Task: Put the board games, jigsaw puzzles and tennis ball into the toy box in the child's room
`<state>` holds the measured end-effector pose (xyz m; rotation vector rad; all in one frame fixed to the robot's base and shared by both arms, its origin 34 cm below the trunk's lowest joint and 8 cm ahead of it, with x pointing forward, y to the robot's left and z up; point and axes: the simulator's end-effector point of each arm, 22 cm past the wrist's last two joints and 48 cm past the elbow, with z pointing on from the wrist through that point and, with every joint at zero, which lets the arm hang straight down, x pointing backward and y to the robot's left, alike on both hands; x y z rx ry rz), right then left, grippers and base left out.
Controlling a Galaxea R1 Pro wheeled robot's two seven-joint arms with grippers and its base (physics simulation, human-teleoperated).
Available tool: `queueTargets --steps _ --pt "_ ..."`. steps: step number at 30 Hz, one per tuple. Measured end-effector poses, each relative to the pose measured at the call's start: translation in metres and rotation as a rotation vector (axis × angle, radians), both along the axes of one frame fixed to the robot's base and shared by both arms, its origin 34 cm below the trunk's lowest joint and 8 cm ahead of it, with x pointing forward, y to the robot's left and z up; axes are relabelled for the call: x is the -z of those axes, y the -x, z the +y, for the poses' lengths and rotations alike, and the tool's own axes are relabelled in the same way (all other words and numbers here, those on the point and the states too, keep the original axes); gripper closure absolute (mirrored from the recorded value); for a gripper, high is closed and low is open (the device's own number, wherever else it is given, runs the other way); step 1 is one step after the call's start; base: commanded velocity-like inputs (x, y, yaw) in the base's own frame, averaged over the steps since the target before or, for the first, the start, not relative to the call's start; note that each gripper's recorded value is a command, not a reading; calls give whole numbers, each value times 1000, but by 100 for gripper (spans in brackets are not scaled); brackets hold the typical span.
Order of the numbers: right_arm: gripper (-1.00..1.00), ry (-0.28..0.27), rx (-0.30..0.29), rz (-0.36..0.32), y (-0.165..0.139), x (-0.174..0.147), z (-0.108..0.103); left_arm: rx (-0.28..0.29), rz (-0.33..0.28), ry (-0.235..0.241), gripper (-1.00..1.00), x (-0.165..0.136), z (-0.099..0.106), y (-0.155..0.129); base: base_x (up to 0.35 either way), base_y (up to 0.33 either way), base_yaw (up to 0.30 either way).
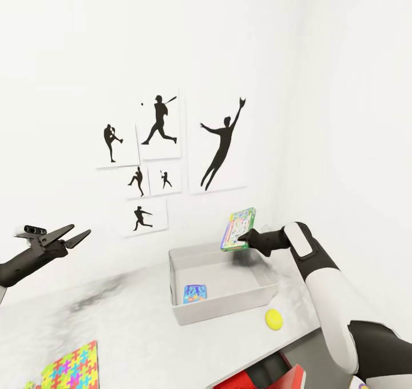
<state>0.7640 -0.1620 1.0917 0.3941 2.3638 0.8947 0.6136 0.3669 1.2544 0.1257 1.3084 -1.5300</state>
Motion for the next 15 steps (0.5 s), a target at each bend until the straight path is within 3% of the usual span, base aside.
queueTargets --steps 15 --pt "100 10 -24 44 2 20 3 0 25 0 -100 12 0 -7 0 0 63"
